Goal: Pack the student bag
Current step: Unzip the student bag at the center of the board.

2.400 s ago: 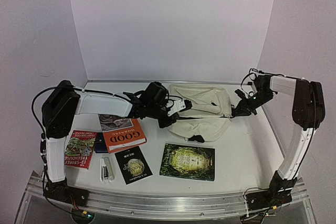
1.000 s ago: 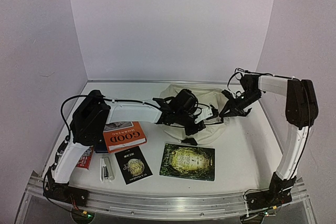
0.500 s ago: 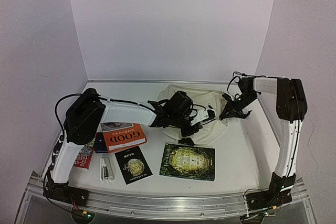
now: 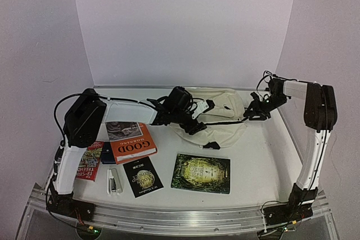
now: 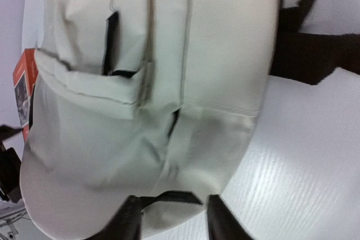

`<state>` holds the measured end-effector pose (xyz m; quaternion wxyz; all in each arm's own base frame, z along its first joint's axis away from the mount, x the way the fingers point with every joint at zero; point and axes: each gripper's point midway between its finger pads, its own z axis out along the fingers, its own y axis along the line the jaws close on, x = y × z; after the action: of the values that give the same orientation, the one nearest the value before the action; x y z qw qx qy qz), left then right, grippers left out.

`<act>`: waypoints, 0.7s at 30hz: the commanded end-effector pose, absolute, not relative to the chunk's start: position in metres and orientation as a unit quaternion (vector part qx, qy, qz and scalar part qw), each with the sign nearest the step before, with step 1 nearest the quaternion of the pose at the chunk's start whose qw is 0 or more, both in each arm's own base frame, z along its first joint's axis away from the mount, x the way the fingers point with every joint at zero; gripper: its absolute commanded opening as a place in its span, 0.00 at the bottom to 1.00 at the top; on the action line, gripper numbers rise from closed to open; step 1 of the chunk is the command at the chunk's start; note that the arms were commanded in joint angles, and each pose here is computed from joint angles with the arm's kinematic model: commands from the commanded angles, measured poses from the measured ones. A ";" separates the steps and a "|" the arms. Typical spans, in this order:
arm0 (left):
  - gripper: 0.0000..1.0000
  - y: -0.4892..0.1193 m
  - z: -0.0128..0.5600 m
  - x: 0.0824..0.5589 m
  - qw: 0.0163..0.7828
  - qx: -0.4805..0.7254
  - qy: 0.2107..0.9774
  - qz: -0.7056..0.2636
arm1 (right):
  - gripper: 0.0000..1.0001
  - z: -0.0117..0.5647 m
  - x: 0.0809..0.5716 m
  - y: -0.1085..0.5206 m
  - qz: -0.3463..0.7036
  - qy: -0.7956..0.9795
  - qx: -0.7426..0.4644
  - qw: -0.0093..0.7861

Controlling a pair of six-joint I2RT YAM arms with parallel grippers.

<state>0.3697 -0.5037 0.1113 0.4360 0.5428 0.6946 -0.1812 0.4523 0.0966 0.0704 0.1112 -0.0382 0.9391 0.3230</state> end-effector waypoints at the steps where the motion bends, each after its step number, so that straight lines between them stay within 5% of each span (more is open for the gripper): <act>1: 0.92 -0.485 0.199 0.370 0.488 0.407 0.738 -0.229 | 0.65 0.139 0.436 0.139 0.338 0.918 -0.119 0.171; 3: 0.99 -0.467 0.201 0.368 0.480 0.361 0.767 -0.227 | 0.74 0.153 0.435 0.146 0.339 0.914 -0.128 0.183; 9: 1.00 -0.402 0.202 0.372 0.452 0.201 0.847 -0.193 | 0.94 0.186 0.430 0.190 0.346 0.899 -0.168 0.208; 21: 1.00 -0.287 0.196 0.349 0.424 -0.044 0.878 -0.217 | 0.98 0.173 0.404 0.315 0.354 0.878 -0.266 0.179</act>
<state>0.3621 -0.3108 0.1868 0.4264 0.0472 0.8817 -0.1961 0.4011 0.2896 0.1775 0.1729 -0.2447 0.8812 0.3658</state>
